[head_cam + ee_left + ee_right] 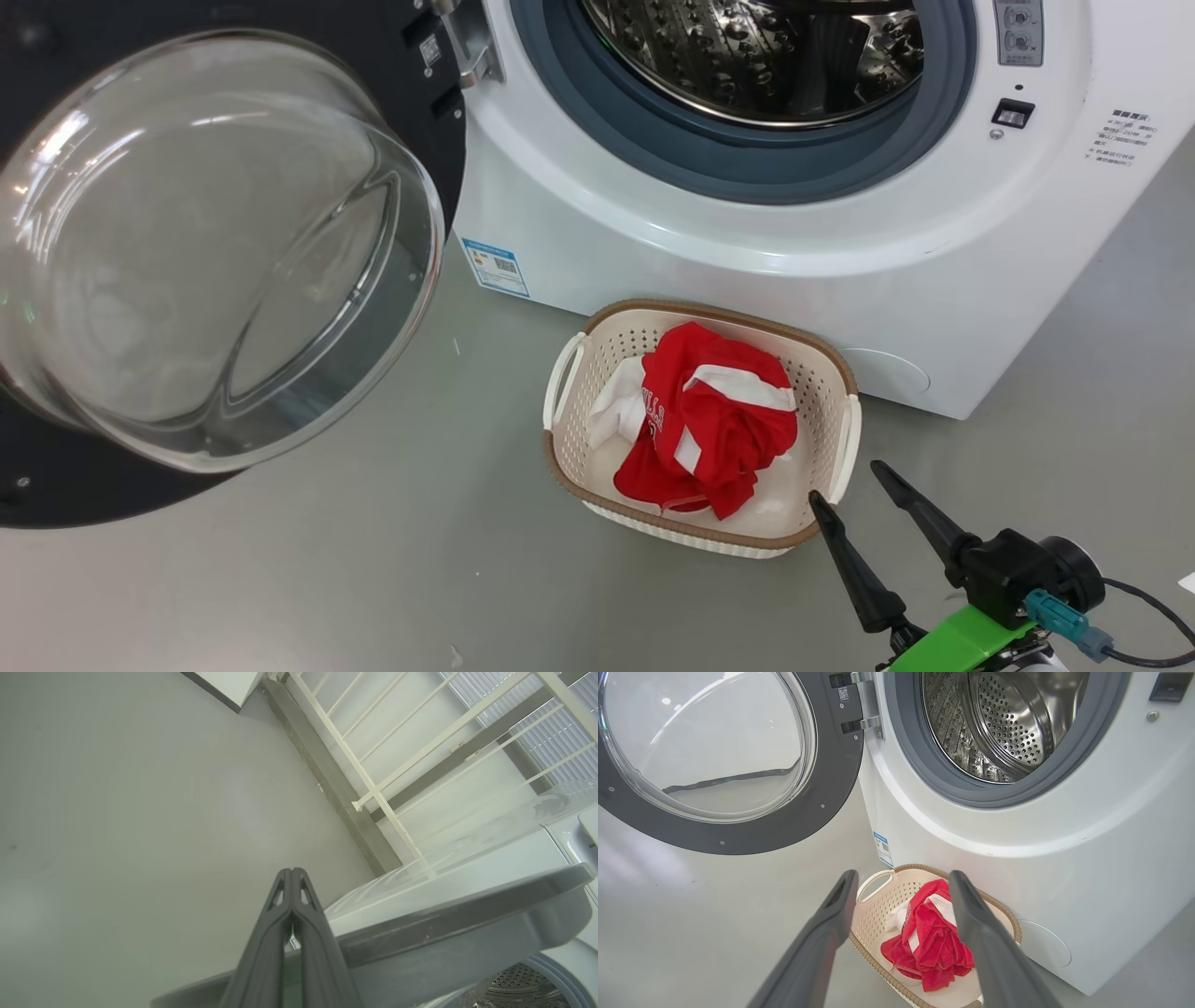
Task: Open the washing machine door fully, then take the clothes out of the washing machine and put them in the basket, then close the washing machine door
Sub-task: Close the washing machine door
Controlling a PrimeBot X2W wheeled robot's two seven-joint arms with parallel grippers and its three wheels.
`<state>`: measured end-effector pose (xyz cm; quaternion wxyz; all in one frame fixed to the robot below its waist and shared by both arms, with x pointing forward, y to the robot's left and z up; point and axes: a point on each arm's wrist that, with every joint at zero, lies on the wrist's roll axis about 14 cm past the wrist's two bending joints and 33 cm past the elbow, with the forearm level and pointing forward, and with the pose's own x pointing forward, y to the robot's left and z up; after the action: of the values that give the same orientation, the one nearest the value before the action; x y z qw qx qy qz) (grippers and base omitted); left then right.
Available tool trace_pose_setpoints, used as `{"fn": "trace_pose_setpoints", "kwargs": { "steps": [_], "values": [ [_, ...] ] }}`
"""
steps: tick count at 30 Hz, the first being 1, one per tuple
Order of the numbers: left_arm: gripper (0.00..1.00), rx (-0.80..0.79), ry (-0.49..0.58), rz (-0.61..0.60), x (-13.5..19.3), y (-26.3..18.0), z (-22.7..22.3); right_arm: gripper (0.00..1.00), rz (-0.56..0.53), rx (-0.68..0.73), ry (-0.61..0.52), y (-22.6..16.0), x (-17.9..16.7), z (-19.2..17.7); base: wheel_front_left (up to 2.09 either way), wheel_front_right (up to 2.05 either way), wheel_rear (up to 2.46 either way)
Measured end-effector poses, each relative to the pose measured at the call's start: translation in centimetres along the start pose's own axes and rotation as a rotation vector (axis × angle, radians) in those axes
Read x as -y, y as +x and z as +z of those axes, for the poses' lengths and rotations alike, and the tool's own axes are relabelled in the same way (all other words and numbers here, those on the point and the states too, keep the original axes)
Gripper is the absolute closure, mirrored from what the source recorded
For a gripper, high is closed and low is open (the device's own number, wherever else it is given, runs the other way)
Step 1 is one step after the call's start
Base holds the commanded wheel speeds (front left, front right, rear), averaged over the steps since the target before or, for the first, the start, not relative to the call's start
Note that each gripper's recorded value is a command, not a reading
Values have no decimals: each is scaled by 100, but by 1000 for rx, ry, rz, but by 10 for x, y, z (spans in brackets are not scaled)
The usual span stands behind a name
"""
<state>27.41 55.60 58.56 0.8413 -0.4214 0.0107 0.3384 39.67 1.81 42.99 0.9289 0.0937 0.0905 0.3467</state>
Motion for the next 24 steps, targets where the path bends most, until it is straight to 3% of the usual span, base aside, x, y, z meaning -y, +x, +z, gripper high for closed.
{"fn": "trace_pose_setpoints", "kwargs": {
  "steps": [12, 24],
  "values": [
    [100, -190, -34, -48, 10, 0, -29, 0, 4, 5, -11, 2, 1, 2, 0, 0, 0],
    [100, -306, 48, -146, 26, -21, -35, 0, 1, 23, -17, 1, -1, 9, 0, 0, 0]
  ]
}}
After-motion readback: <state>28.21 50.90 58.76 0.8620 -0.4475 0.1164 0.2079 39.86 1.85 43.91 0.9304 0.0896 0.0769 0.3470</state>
